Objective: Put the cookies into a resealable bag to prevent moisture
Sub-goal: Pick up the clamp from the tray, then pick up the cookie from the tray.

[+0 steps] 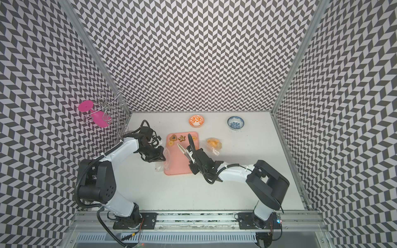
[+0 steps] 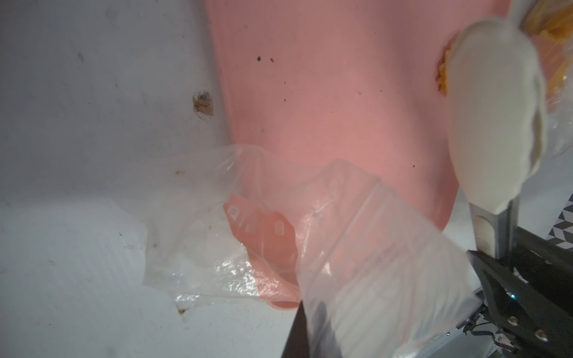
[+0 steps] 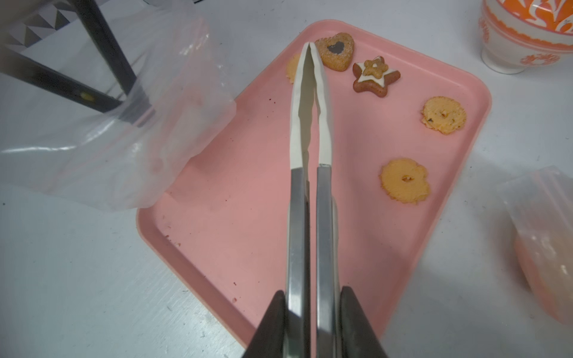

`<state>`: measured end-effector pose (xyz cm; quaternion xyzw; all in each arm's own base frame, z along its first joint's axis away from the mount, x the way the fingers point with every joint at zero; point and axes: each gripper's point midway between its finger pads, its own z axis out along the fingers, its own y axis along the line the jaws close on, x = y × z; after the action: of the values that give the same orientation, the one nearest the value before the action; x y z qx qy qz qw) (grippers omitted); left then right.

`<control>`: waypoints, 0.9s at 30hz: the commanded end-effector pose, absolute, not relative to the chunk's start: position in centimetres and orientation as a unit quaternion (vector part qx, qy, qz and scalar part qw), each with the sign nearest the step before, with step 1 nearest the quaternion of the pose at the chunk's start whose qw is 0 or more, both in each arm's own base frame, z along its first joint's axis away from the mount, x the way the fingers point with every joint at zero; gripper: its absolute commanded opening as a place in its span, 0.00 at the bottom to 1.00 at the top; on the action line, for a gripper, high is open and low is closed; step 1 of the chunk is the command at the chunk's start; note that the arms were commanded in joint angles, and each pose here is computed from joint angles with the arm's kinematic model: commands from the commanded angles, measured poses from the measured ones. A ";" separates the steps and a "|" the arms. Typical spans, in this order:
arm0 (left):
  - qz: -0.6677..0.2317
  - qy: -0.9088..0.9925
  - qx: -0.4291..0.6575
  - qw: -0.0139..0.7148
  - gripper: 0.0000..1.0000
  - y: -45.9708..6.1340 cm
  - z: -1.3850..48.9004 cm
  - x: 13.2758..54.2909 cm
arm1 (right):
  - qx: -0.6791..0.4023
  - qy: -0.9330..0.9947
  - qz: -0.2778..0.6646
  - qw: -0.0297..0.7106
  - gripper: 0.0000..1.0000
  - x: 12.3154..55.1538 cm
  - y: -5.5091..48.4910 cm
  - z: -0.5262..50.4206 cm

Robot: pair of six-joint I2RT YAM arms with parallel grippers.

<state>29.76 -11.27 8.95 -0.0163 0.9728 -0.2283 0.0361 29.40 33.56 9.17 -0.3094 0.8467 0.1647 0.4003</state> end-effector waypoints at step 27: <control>-0.244 0.967 0.000 0.070 0.00 -11.3 10.6 31.3 | -0.302 0.900 0.075 0.304 0.36 30.8 27.9 10.0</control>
<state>30.02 -11.23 9.20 -0.0107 0.9707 -0.2366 0.0417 30.15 27.37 8.97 -0.3002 0.9057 0.0725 0.2904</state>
